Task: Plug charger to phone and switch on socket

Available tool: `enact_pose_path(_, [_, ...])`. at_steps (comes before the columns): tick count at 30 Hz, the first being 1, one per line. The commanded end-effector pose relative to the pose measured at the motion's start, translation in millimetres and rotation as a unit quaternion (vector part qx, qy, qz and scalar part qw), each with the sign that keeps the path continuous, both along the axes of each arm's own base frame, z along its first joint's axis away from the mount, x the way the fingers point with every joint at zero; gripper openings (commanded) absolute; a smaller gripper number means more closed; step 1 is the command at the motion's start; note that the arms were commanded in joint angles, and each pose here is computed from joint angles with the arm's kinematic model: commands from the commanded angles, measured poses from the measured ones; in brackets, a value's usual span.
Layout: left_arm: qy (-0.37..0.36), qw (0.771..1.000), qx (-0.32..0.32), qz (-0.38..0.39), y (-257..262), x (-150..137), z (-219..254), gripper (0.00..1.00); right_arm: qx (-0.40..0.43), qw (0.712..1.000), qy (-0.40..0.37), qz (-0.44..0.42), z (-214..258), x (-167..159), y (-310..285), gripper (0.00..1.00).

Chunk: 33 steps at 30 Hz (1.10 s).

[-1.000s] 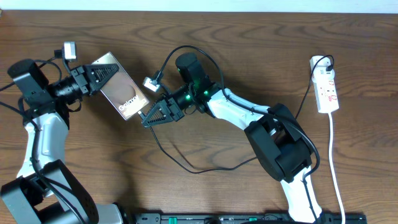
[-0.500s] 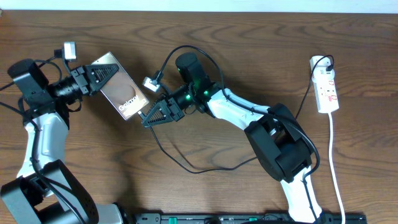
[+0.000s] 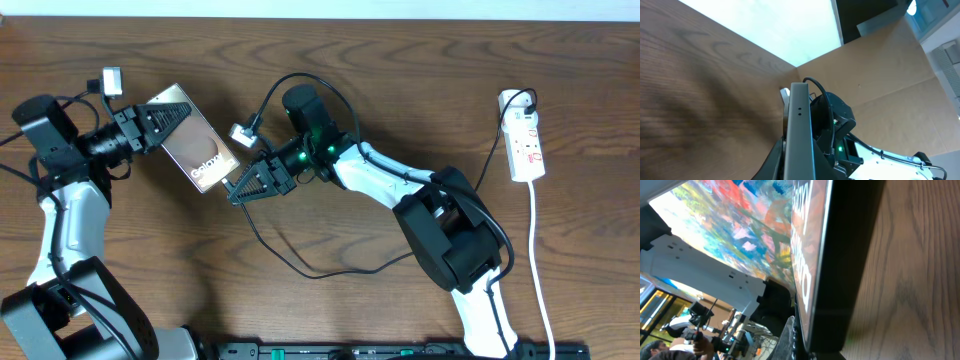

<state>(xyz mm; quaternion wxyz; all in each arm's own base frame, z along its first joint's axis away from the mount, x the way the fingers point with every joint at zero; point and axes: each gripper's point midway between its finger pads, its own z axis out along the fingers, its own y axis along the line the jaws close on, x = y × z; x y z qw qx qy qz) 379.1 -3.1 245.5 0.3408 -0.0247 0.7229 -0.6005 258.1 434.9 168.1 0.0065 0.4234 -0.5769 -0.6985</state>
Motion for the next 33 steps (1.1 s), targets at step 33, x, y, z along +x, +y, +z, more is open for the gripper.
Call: enact_pose_path(33, [-0.005,1.000,-0.009,-0.022,-4.8,-6.8,2.7,0.07,-0.001,1.000,-0.007,-0.003,2.3,-1.9,7.6,0.01])
